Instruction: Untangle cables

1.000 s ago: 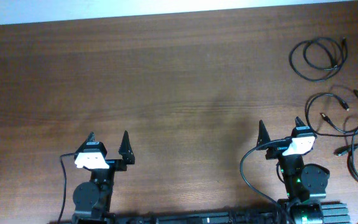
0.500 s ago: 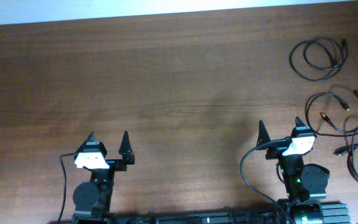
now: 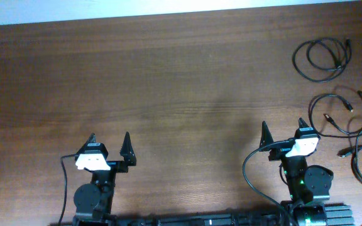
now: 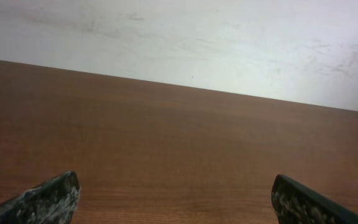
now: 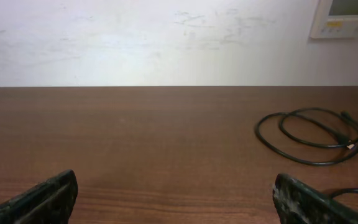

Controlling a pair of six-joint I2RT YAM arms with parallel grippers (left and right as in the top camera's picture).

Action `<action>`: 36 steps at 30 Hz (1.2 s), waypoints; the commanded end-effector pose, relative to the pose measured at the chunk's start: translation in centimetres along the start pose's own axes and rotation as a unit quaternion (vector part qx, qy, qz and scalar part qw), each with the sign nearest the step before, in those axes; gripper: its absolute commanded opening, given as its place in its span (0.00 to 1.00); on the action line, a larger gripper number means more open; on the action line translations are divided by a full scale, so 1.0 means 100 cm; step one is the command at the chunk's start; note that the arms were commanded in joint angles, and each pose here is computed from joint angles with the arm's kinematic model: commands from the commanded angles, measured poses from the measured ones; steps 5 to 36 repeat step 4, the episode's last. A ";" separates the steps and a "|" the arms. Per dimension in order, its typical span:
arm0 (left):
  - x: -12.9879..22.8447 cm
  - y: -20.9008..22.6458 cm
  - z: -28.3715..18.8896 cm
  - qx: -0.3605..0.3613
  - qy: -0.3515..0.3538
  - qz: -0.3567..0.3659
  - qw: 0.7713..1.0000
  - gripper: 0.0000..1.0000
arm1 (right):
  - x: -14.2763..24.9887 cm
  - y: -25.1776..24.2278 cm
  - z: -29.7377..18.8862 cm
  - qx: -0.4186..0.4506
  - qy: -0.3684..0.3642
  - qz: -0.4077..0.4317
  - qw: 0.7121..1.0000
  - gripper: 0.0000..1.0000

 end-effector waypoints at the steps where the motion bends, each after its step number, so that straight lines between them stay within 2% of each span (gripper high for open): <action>1: 0.000 0.000 0.000 0.005 0.000 0.008 1.000 0.99 | 0.002 0.000 0.000 0.002 0.001 0.002 1.000 0.99; 36: 0.001 0.000 0.000 0.005 0.000 0.008 1.000 0.99 | 0.002 0.000 0.000 0.002 0.001 0.002 1.000 0.99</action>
Point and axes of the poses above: each gripper's point midway between its finger pads, its own z axis out along the fingers, its own y axis along the line the jaws close on, x = y × z, the point moved 10 cm from there along -z, back along the fingers, and after that the axes turned 9 degrees about z, right-handed, at the moved point
